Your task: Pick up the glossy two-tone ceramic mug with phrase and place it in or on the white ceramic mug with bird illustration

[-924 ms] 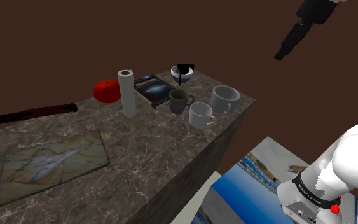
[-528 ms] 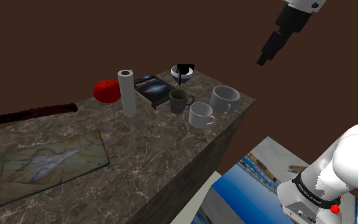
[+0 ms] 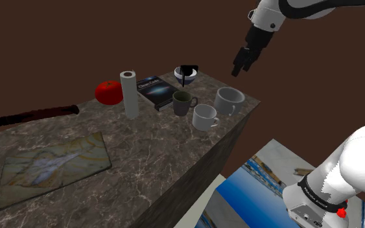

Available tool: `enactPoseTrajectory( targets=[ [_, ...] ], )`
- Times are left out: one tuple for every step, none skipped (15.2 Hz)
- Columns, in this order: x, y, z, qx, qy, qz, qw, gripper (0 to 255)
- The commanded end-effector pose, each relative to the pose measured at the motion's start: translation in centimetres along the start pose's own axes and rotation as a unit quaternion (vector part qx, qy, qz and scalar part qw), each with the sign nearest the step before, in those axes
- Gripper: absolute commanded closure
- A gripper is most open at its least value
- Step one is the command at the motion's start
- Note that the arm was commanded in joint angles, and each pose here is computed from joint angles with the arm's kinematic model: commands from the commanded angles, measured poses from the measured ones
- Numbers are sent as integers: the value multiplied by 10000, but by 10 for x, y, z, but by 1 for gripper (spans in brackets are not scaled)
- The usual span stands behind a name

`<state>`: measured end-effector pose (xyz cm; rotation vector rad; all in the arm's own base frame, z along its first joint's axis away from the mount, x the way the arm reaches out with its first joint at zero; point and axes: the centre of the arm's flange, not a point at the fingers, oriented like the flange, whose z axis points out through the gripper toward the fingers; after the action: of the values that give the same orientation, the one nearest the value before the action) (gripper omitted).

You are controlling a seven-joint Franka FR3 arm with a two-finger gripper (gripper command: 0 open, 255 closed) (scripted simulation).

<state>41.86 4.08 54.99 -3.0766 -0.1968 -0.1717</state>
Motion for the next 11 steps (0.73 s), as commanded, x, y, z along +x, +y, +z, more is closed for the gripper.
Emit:
enactPoseTrajectory(
  targets=[
    [20, -3, 23, 29, -29, 28, 10000, 0],
    [29, -5, 33, 42, -46, 42, 10000, 0],
    [38, -7, 42, 56, -63, 56, 9999, 0],
    [48, -8, 52, 69, -79, 70, 9999, 0],
    [57, -10, 61, 82, -96, 83, 9999, 0],
    [66, -12, 71, 96, -112, 97, 9998, 0],
    [75, -14, 81, 109, -129, 111, 9998, 0],
    [84, -16, 91, 122, -145, 125, 9997, 0],
    [93, -18, 100, 136, -162, 138, 9997, 0],
    [102, -20, 110, 149, -179, 152, 9996, 0],
    [111, -22, 120, 163, -195, 166, 9995, 0]
  ],
)
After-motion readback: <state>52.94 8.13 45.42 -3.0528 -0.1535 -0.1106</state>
